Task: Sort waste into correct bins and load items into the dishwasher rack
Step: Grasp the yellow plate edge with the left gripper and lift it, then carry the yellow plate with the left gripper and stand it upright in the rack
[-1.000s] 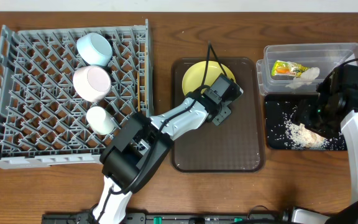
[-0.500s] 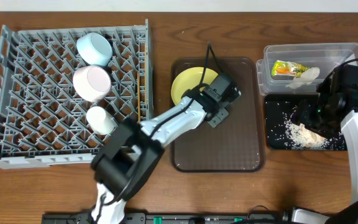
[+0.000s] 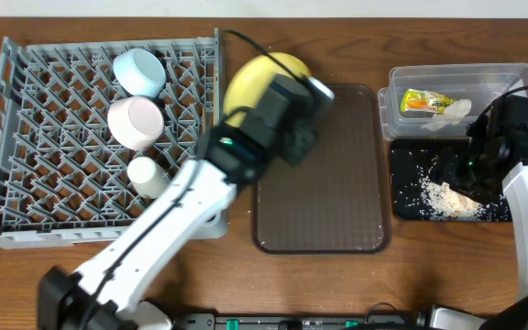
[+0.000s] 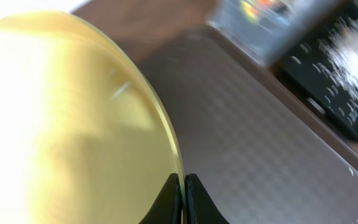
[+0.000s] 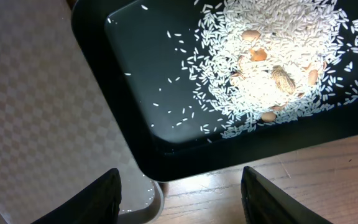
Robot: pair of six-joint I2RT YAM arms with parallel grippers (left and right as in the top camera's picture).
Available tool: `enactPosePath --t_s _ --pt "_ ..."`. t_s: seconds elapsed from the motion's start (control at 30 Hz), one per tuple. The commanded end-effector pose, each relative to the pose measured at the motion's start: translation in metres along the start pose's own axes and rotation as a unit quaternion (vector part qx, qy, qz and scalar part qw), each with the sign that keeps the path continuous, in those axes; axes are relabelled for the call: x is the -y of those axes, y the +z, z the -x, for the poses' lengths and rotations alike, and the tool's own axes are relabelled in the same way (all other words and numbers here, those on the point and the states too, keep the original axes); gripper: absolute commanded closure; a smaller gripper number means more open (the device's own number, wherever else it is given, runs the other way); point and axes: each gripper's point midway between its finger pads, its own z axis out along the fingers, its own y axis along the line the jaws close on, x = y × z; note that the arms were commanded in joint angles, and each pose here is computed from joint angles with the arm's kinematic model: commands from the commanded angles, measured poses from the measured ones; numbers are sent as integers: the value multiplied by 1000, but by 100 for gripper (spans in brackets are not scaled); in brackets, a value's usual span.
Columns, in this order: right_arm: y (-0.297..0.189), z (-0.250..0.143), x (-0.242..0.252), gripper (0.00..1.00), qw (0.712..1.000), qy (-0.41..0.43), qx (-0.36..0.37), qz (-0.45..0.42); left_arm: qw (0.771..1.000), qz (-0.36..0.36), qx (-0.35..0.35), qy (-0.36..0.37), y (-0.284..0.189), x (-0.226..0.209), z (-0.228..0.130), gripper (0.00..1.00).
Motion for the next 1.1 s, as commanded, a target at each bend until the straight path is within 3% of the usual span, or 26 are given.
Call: enactPosePath --t_s 0.0,0.23,0.57,0.8,1.07 --pt "-6 2 0 40 1000 -7 10 4 997 5 18 -74 -18 -35 5 94" --pt "-6 2 0 41 1000 -7 10 4 961 -152 48 -225 -41 -80 5 94" --pt "-6 4 0 40 1000 -7 14 5 879 -367 141 -272 -99 -120 14 94" --pt "-6 3 0 40 1000 -7 13 5 855 -379 111 -336 -77 -136 -1 94" --pt "-6 2 0 40 1000 -7 10 4 857 -325 69 -395 -30 -165 -32 94"
